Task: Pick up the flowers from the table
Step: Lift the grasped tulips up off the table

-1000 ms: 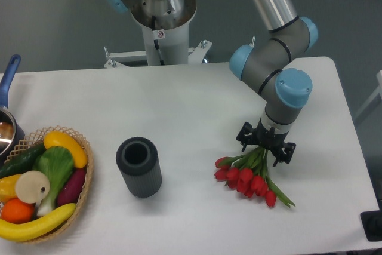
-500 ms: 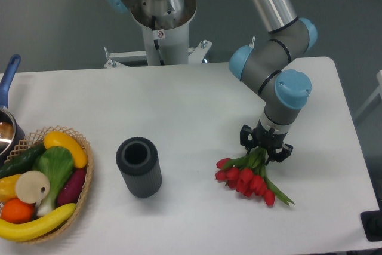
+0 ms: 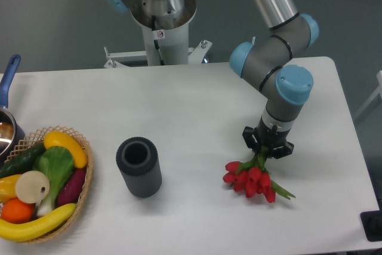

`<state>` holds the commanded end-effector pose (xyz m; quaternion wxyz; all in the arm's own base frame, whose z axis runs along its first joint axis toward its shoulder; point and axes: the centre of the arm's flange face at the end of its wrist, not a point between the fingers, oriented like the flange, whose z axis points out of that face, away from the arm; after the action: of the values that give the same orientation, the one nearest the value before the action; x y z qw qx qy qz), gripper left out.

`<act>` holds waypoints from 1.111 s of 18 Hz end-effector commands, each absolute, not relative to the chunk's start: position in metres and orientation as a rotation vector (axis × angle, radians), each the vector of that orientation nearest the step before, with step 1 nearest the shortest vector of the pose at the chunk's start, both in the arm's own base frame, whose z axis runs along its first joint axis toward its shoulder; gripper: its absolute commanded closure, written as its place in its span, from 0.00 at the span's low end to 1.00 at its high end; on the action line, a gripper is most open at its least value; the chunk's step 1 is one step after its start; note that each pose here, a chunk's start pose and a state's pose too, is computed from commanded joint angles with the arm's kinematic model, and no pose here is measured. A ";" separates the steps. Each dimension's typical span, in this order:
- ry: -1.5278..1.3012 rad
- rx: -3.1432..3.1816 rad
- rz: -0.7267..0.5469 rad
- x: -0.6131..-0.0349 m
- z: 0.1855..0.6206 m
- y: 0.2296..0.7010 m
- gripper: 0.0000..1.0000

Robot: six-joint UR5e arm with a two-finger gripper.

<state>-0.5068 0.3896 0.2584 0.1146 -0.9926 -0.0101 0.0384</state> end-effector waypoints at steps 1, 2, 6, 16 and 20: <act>-0.031 -2.897 0.142 -0.506 0.273 0.387 0.85; -0.034 -2.885 0.174 -0.505 0.288 0.384 0.85; -0.113 -2.777 0.360 -0.525 0.374 0.345 0.85; -0.212 -2.329 0.375 -0.563 0.494 0.279 0.85; -0.191 -2.307 0.392 -0.564 0.508 0.282 0.85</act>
<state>-0.5637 0.2817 0.5083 0.3866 -0.9062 -0.0751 0.1540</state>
